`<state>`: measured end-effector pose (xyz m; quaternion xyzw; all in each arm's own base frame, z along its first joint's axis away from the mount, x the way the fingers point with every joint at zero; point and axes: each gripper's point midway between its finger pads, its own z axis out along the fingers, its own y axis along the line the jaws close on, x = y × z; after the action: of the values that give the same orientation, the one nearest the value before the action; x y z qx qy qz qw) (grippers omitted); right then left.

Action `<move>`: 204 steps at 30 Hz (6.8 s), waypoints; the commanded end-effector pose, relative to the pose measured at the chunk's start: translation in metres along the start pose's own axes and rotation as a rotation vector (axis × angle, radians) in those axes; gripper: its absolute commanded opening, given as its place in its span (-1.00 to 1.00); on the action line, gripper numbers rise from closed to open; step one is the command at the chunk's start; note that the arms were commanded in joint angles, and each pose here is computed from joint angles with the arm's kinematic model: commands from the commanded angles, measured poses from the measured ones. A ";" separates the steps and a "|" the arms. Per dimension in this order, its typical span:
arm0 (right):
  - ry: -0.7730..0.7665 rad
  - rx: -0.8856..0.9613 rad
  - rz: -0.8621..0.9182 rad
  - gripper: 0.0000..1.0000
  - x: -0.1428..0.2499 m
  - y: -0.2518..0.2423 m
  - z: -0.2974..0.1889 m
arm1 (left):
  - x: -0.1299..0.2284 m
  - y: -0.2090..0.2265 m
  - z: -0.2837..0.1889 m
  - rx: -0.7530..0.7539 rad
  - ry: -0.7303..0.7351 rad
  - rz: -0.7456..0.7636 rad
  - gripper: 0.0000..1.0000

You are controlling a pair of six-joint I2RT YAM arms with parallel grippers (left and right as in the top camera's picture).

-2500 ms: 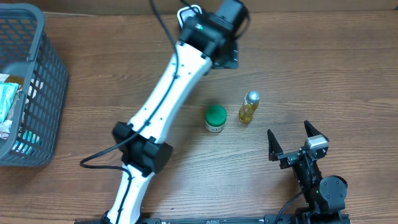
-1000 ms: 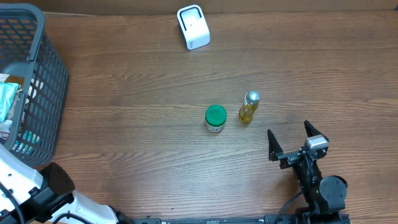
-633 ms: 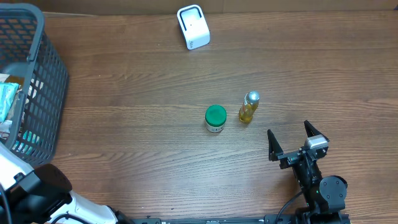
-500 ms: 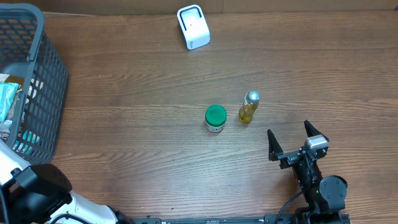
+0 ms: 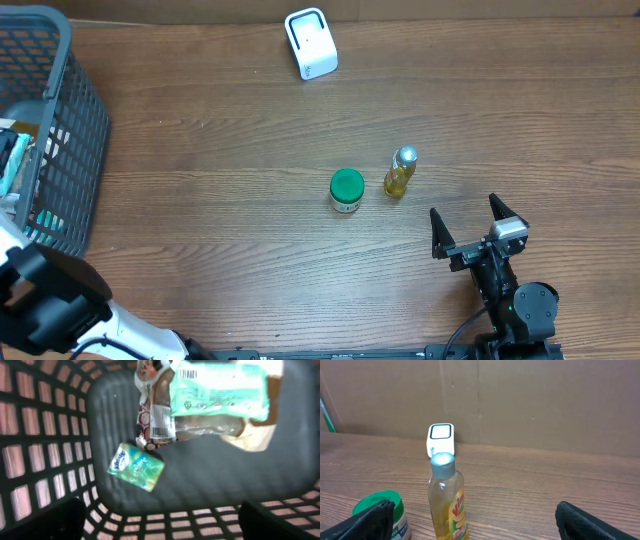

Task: Scan the item barcode
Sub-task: 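Reach the left gripper into the basket toward the teal tissue pack, then grasp the teal Kleenex tissue pack and lift it from the basket, then carry the tissue pack out and set it on the table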

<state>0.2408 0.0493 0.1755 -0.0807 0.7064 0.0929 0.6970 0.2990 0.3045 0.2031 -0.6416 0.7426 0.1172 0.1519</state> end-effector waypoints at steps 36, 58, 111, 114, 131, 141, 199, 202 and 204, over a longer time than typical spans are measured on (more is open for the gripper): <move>0.000 -0.006 0.001 1.00 0.003 0.001 0.000 | 0.053 0.033 0.150 -0.192 0.287 0.410 0.99; 0.000 -0.006 0.001 1.00 0.003 0.001 0.000 | 0.080 0.016 0.165 -0.045 0.368 0.412 0.99; -0.001 -0.006 0.001 1.00 0.003 0.001 0.000 | -0.030 -0.026 -0.013 0.245 0.141 0.287 0.34; 0.000 -0.006 0.001 1.00 0.003 0.001 0.000 | -0.030 -0.040 -0.062 0.380 0.108 0.290 0.34; 0.000 -0.006 0.001 1.00 0.003 0.001 0.000 | 0.076 -0.103 -0.241 0.777 -0.044 0.608 0.34; 0.000 -0.006 0.001 1.00 0.003 0.001 0.000 | 0.218 -0.146 -0.234 0.698 0.115 0.976 0.36; 0.000 -0.006 0.001 1.00 0.003 0.001 0.000 | 0.439 -0.132 -0.019 0.481 0.234 1.769 0.99; 0.000 -0.006 0.001 1.00 0.003 0.001 0.000 | 0.442 -0.151 -0.043 0.571 0.237 1.667 0.99; -0.001 -0.006 0.001 1.00 0.003 0.001 0.000 | 0.457 -0.157 -0.054 0.667 0.302 1.623 0.82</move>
<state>0.2408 0.0492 0.1756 -0.0804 0.7063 0.0929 0.6972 0.3819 -0.1304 0.0629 0.1895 0.9779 -0.0432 0.0765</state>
